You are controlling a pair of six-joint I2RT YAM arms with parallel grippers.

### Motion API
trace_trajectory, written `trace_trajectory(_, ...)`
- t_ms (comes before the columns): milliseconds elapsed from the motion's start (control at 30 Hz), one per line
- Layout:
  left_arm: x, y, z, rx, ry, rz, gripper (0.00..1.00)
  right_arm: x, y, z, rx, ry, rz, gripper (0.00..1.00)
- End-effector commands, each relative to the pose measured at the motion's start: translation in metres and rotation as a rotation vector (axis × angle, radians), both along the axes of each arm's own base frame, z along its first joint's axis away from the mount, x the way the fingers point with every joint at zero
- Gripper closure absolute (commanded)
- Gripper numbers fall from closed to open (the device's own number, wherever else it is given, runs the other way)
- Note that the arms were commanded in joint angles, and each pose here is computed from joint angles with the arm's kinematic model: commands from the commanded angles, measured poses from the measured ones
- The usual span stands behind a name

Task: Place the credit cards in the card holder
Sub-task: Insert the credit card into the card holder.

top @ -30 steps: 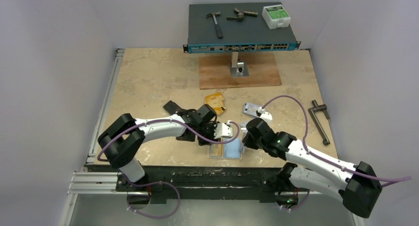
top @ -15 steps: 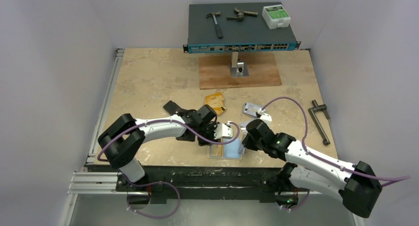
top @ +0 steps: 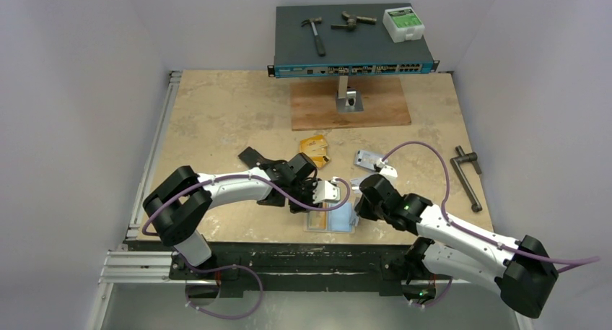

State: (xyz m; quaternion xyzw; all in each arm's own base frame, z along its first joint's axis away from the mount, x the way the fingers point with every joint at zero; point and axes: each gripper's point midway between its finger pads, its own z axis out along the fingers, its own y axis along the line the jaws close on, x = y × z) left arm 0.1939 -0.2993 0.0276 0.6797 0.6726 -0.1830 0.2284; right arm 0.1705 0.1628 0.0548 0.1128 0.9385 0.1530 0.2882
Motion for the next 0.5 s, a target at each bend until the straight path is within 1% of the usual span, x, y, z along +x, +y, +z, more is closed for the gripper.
trace_trajectory(0,0.001,-0.006,0.006,-0.029,-0.021,-0.013,0.59,0.007,0.001,0.008,-0.002,-0.028,-0.006,1.00)
trace_trajectory(200,-0.002,-0.005,0.005,-0.024,-0.019,-0.022,0.59,0.007,0.005,-0.001,0.007,-0.018,0.006,1.00)
trace_trajectory(367,-0.005,-0.005,0.000,-0.010,-0.026,-0.040,0.59,0.004,0.014,-0.002,0.080,-0.013,-0.002,1.00)
trace_trajectory(467,-0.009,-0.006,-0.005,0.008,-0.037,-0.059,0.60,0.000,0.023,0.001,0.155,-0.005,0.007,1.00)
